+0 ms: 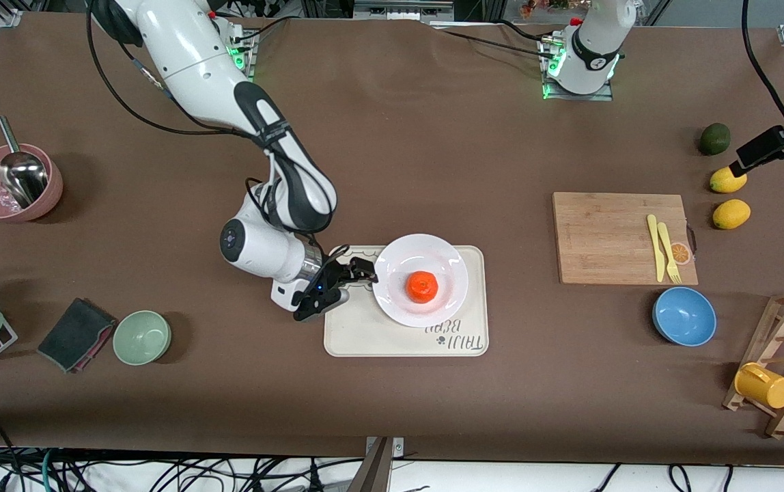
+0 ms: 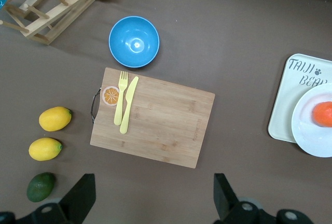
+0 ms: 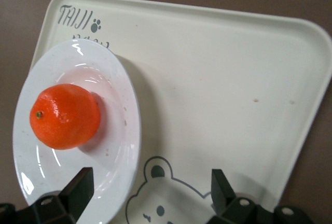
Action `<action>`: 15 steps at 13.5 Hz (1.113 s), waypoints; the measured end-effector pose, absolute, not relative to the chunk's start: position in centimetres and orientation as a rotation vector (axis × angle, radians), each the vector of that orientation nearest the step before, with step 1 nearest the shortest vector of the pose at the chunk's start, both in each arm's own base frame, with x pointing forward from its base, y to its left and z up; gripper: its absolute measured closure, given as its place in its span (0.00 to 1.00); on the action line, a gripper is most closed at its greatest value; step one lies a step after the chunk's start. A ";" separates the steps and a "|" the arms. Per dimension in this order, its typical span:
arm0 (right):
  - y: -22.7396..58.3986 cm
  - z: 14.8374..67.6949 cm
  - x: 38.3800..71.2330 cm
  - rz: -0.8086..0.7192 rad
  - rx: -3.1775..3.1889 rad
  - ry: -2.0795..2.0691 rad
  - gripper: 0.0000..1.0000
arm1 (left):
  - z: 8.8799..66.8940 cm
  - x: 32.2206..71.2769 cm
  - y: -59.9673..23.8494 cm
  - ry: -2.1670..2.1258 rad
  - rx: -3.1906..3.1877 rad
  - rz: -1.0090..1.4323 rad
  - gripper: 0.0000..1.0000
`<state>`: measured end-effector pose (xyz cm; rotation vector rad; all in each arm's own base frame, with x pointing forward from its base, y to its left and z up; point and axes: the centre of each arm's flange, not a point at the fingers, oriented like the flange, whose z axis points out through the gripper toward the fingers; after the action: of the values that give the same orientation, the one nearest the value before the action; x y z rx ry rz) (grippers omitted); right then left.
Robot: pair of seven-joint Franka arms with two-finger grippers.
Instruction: Place orange and plate with both arms
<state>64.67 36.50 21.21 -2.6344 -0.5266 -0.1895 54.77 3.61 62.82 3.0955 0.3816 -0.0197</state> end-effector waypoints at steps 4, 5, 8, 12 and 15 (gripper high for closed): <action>31.0 26.3 65.8 -0.013 -2.888 -0.927 0.00 | 62.8 54.8 3.6 0.382 3.095 -0.021 0.00; 29.2 28.8 66.1 0.029 -2.943 -0.980 0.00 | 62.9 54.8 3.6 0.382 3.095 -0.021 0.00; 22.4 38.2 65.6 0.185 -3.051 -0.905 0.00 | 62.9 54.8 3.6 0.382 3.095 -0.021 0.00; 11.5 50.3 64.2 0.142 -3.119 -0.610 0.00 | 63.0 54.7 3.6 0.379 3.096 -0.021 0.00; 5.5 52.3 62.1 0.218 -3.063 -0.418 0.00 | 62.4 54.5 3.1 0.358 3.099 -0.084 0.00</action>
<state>62.07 5.47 52.31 -3.0628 -0.4182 0.2184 54.52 3.11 62.40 3.0989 0.3583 -0.0843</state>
